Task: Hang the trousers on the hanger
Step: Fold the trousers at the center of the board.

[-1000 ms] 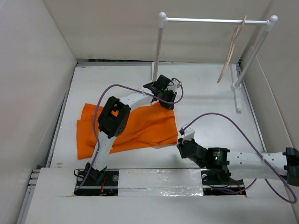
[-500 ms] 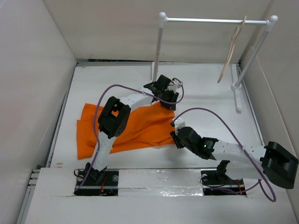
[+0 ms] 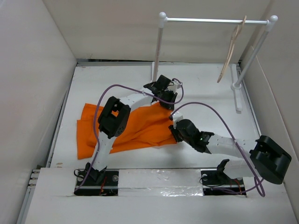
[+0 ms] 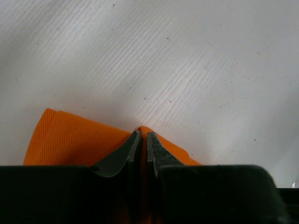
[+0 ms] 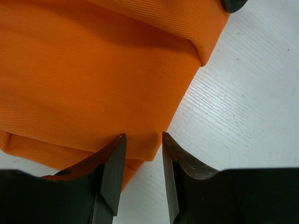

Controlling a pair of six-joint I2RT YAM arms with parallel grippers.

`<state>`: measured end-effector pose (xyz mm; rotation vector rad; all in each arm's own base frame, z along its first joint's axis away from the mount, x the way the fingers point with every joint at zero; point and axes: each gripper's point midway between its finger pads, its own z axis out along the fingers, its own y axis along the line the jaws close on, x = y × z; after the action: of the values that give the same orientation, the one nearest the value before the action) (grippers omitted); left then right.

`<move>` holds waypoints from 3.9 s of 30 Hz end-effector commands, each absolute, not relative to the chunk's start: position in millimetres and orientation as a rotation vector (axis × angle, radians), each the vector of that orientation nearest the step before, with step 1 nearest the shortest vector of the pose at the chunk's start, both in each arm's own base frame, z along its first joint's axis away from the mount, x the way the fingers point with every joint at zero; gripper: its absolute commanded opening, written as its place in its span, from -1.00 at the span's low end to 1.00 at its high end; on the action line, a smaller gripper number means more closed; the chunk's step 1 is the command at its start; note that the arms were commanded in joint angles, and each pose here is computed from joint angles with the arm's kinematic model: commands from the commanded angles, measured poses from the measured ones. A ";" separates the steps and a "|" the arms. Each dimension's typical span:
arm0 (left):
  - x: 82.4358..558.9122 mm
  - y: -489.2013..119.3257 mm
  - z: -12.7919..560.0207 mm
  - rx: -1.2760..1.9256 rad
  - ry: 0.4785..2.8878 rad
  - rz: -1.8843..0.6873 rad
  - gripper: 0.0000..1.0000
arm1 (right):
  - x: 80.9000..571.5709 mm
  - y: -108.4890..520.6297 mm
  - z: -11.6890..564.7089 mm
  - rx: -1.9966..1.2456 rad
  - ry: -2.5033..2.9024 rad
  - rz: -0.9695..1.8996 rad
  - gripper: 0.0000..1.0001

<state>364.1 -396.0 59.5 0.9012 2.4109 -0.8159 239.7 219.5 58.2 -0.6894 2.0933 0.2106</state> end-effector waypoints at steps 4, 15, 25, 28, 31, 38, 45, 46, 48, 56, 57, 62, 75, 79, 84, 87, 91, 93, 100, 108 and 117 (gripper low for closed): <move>363.9 -400.0 87.8 0.916 2.349 -0.836 -0.92 | 243.5 240.8 73.2 -0.701 2.027 0.293 -0.22; 364.9 -402.7 91.3 0.906 2.343 -0.850 -0.92 | 220.0 234.9 66.5 -0.714 2.027 0.350 -0.22; 363.7 -402.8 91.6 0.914 2.343 -0.854 -0.92 | 228.7 245.8 58.7 -0.761 2.055 0.312 -0.13; 363.4 -403.2 89.6 0.916 2.346 -0.858 -0.93 | 235.6 243.1 62.0 -0.735 2.047 0.290 -0.12; 362.9 -403.1 87.5 0.917 2.352 -0.858 -0.98 | 245.7 240.2 63.5 -0.712 2.043 0.269 -0.24; 364.2 -402.9 90.4 0.922 2.344 -0.851 -1.00 | 257.3 227.5 66.4 -0.645 2.048 0.202 -1.00; 377.1 -398.2 101.3 0.886 2.322 -0.841 -1.00 | 227.8 213.2 73.2 -0.567 2.028 0.266 -1.00; 377.3 -398.8 103.4 0.882 2.318 -0.846 -1.00 | 225.6 211.9 76.5 -0.560 2.015 0.285 -1.00; 380.1 -398.2 104.4 0.860 2.316 -0.833 -1.00 | 218.8 209.9 71.2 -0.582 2.026 0.303 -1.00; 397.6 -391.8 114.8 0.791 2.303 -0.799 -1.00 | 176.3 219.2 55.9 -0.707 2.090 0.394 -1.00; 402.9 -389.8 117.0 0.775 2.301 -0.798 -1.00 | 171.6 221.8 56.9 -0.695 2.091 0.426 -1.00; 412.6 -389.3 106.0 0.760 2.322 -0.784 -1.00 | 142.7 222.6 41.5 -0.712 2.137 0.498 -1.00; 416.1 -387.3 82.2 0.773 2.344 -0.748 -1.00 | 113.0 221.6 38.6 -0.646 2.195 0.559 -1.00; 423.7 -386.6 75.2 0.752 2.347 -0.712 -1.00 | 99.7 224.3 36.6 -0.661 2.215 0.589 -1.00; 432.7 -386.0 66.3 0.734 2.360 -0.669 -1.00 | 72.7 233.1 32.0 -0.717 2.256 0.628 -1.00; 426.3 -391.3 60.4 0.757 2.358 -0.686 -1.00 | 64.3 233.9 27.8 -0.725 2.283 0.623 -1.00; 424.9 -397.0 61.7 0.769 2.339 -0.688 -0.72 | 57.5 233.3 21.9 -0.720 2.313 0.613 -1.00; 420.8 -401.5 68.6 0.781 2.324 -0.700 -0.46 | 57.5 230.1 21.6 -0.699 2.321 0.597 -1.00; 415.8 -400.3 146.3 0.759 2.166 -0.722 0.00 | 63.6 223.6 50.1 -0.667 2.255 0.613 -0.08; 387.4 -362.0 255.8 0.498 1.899 -0.788 -0.07 | 116.9 212.7 100.6 -0.547 2.071 0.473 0.54; 318.7 -296.1 218.0 0.243 1.911 -0.853 -1.00 | 232.9 213.1 146.4 -0.516 1.883 0.509 -1.00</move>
<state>328.9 -300.6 240.0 0.3418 1.8890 -0.7976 202.9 184.3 105.5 -0.3887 2.0626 0.3705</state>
